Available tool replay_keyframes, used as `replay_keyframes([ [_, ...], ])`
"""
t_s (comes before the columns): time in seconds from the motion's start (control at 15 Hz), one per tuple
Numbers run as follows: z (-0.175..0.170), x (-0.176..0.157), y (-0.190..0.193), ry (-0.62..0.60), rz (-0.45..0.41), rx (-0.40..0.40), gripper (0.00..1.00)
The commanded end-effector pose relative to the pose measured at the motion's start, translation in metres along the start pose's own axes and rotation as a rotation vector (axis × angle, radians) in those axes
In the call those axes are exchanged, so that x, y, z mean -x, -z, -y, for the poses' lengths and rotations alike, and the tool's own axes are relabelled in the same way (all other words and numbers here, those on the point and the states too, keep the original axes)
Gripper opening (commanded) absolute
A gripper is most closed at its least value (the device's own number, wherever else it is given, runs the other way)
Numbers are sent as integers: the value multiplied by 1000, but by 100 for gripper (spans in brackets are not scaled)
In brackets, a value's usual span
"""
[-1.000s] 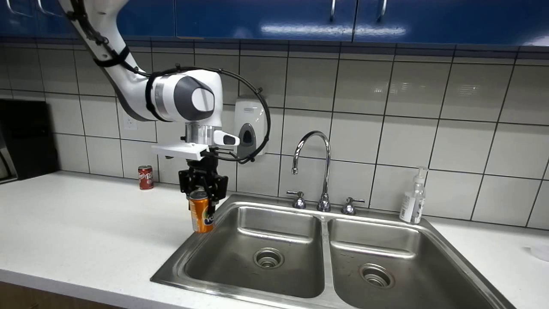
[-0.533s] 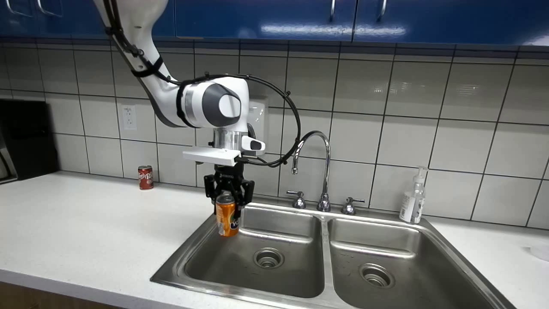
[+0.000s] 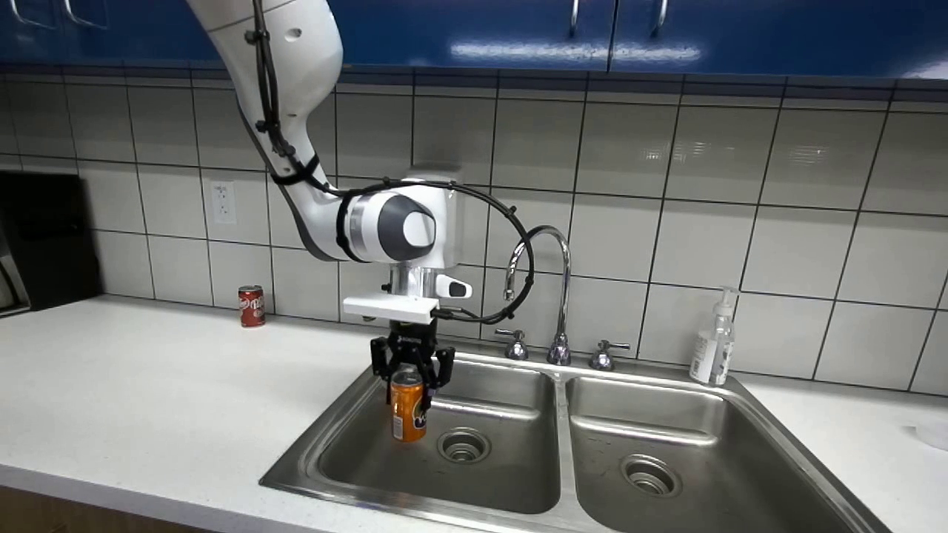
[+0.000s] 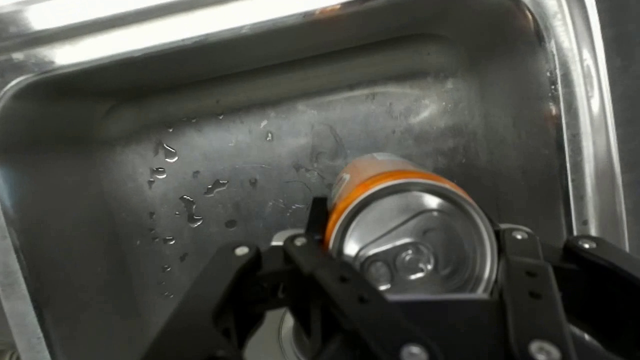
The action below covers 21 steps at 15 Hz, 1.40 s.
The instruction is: Put the can inside the sink
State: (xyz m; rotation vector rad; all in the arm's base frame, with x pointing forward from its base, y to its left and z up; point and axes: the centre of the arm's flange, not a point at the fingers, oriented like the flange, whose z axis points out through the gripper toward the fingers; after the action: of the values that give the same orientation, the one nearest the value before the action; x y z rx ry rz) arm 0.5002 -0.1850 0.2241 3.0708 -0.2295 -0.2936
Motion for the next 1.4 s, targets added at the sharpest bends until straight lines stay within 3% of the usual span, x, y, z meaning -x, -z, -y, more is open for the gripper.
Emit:
replay_keyframes([
  [0.0, -9, -27, -29, 32, 30, 4, 39],
  [0.8, -4, -60, -140, 89, 137, 1, 39],
  [1.33, -4, -62, -141, 114, 146, -5, 39],
])
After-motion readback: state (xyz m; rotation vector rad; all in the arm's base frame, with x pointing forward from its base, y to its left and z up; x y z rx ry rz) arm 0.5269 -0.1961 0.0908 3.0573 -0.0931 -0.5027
